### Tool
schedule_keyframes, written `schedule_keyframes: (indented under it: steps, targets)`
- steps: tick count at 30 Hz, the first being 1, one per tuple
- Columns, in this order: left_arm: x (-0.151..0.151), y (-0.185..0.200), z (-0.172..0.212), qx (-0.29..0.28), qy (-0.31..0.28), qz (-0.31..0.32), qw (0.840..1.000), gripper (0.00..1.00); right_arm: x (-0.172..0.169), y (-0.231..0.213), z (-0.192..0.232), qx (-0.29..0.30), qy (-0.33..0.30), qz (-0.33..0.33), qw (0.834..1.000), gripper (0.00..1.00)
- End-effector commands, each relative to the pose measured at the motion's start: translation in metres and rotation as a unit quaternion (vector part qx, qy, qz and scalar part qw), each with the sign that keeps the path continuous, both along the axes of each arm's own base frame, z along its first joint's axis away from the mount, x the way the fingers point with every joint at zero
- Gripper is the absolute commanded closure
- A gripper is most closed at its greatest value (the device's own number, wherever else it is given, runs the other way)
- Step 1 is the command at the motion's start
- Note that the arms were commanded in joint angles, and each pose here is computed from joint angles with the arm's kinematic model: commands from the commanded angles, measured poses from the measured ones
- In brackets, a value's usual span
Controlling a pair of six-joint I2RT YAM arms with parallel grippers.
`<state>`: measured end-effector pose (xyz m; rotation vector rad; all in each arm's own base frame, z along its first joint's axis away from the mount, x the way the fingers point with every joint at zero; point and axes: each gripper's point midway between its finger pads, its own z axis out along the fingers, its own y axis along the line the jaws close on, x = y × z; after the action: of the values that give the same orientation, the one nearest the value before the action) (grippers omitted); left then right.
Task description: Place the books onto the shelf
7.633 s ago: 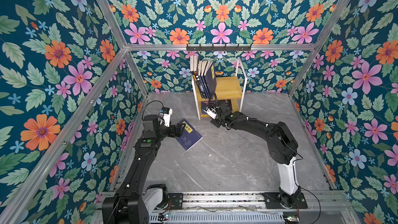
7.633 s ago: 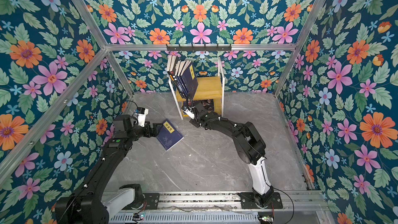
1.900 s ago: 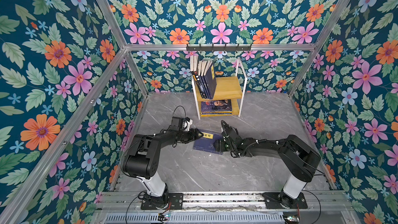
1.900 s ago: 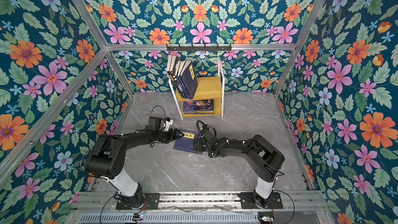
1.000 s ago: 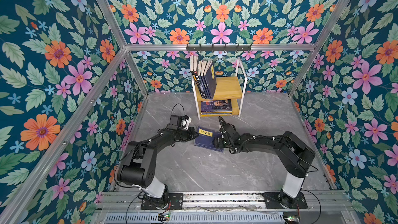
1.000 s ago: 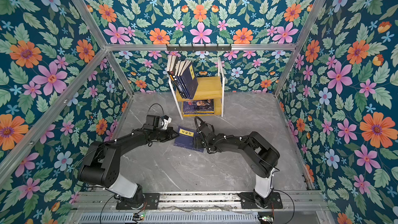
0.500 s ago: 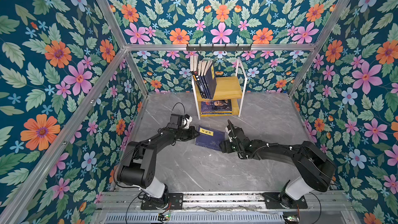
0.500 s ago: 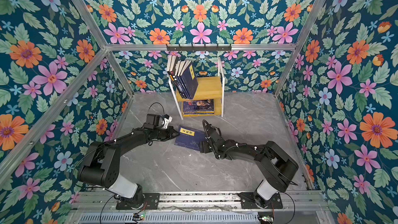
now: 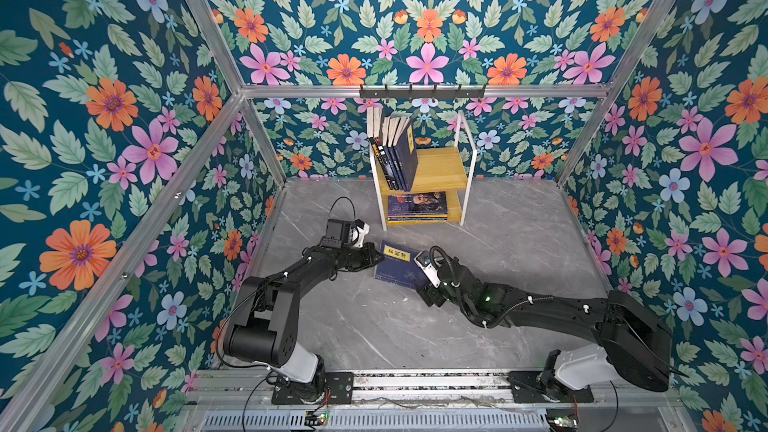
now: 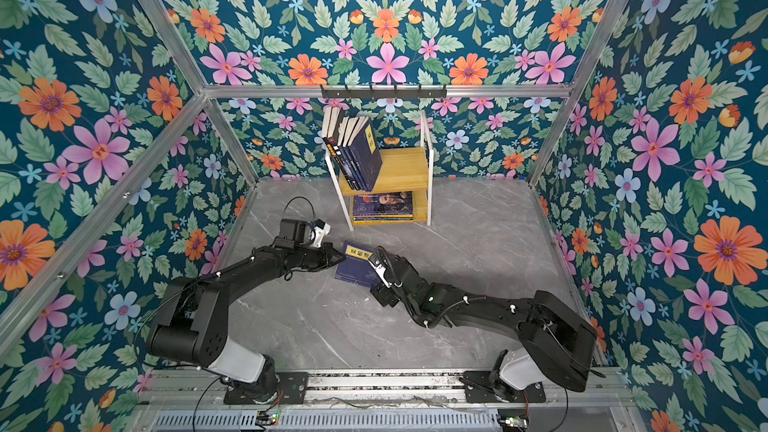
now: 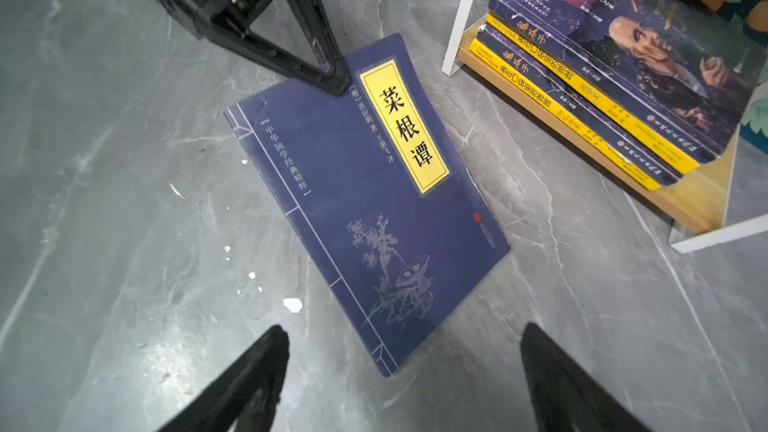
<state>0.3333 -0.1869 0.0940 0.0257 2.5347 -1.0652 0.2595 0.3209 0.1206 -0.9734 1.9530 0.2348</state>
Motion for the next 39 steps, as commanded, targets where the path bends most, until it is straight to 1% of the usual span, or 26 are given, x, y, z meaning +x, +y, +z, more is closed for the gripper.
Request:
schedule_keyframes:
  steps: [1, 4, 6, 8, 9, 12, 14, 16, 19, 20, 21, 22, 24, 25, 26, 27, 28, 29, 30, 32, 33, 36, 39]
  targets:
    - [0.002, -0.004, 0.005, -0.015, 0.002, -0.001, 1.0, 1.0, 0.001, 0.019, 0.01, -0.022, -0.067, 0.043, 0.997, 0.12]
    - [0.001, -0.003, 0.008, -0.015, -0.002, 0.0, 1.0, 1.0, 0.001, 0.034, 0.001, -0.031, -0.07, 0.059, 0.995, 0.12]
    - [0.0, -0.003, 0.009, -0.016, -0.005, -0.001, 1.0, 1.0, 0.003, 0.041, -0.004, -0.052, -0.078, 0.054, 0.994, 0.12]
    - [0.0, -0.003, 0.009, -0.018, -0.007, -0.001, 1.0, 1.0, 0.008, 0.049, -0.002, -0.05, -0.093, 0.05, 0.993, 0.12]
    - [0.0, -0.003, 0.01, -0.018, -0.009, -0.001, 1.0, 1.0, 0.011, 0.052, -0.019, -0.066, -0.088, 0.051, 0.993, 0.12]
    - [0.001, -0.003, 0.012, -0.016, -0.011, 0.0, 1.0, 1.0, 0.023, 0.057, -0.031, -0.087, -0.099, 0.035, 0.991, 0.12]
    - [0.0, -0.003, 0.011, -0.018, -0.008, 0.002, 1.0, 1.0, 0.023, 0.061, -0.039, -0.089, -0.105, 0.045, 0.99, 0.12]
    - [0.001, -0.003, 0.008, -0.021, -0.002, 0.004, 1.0, 1.0, 0.027, 0.064, -0.047, -0.102, -0.118, 0.047, 0.987, 0.13]
    - [0.001, -0.005, 0.009, -0.024, 0.003, 0.002, 1.0, 1.0, 0.037, 0.063, -0.049, -0.115, -0.134, 0.026, 0.984, 0.18]
    - [0.0, -0.005, 0.008, -0.025, 0.004, 0.002, 1.0, 1.0, 0.038, 0.062, -0.048, -0.115, -0.142, 0.023, 0.983, 0.22]
    - [0.0, -0.005, 0.007, -0.024, 0.003, 0.001, 1.0, 1.0, 0.04, 0.061, -0.048, -0.115, -0.151, 0.021, 0.982, 0.28]
    - [0.0, -0.006, 0.006, -0.024, 0.004, 0.001, 1.0, 1.0, 0.04, 0.06, -0.05, -0.118, -0.156, 0.02, 0.98, 0.36]
    - [0.0, -0.004, 0.007, -0.02, 0.001, 0.001, 1.0, 1.0, 0.045, 0.057, -0.049, -0.128, -0.169, 0.012, 0.977, 0.58]
    - [-0.001, -0.004, 0.008, -0.018, 0.0, 0.001, 1.0, 1.0, 0.045, 0.056, -0.049, -0.135, -0.173, 0.01, 0.976, 0.72]
    - [0.0, -0.004, 0.009, -0.018, -0.003, 0.001, 1.0, 1.0, 0.046, 0.054, -0.049, -0.142, -0.174, 0.008, 0.974, 0.88]
    - [-0.001, -0.004, 0.009, -0.019, -0.003, 0.001, 1.0, 1.0, 0.045, 0.051, -0.048, -0.143, -0.175, 0.006, 0.974, 1.0]
    - [-0.002, -0.003, 0.009, -0.019, -0.005, 0.002, 1.0, 1.0, 0.044, 0.05, -0.048, -0.141, -0.176, 0.007, 0.974, 1.0]
    - [-0.001, -0.002, 0.009, -0.017, -0.008, 0.003, 1.0, 0.97, 0.043, 0.049, -0.048, -0.142, -0.18, 0.011, 0.973, 1.0]
    - [0.0, -0.001, 0.01, -0.013, -0.013, 0.005, 1.0, 0.86, 0.044, 0.046, -0.048, -0.147, -0.186, 0.01, 0.971, 1.0]
    - [0.003, 0.006, 0.015, 0.001, -0.027, 0.013, 1.0, 0.7, 0.046, 0.042, -0.048, -0.166, -0.194, 0.006, 0.967, 1.0]
    - [0.006, 0.011, 0.02, 0.011, -0.042, 0.019, 0.999, 0.65, 0.045, 0.039, -0.047, -0.175, -0.197, 0.006, 0.965, 1.0]
    - [0.011, 0.022, 0.035, 0.037, -0.088, 0.025, 0.995, 0.53, 0.042, 0.035, -0.041, -0.172, -0.204, 0.019, 0.964, 1.0]
    - [0.016, 0.037, 0.041, 0.043, -0.1, 0.043, 0.993, 0.47, 0.046, 0.029, -0.037, -0.192, -0.219, 0.021, 0.956, 1.0]
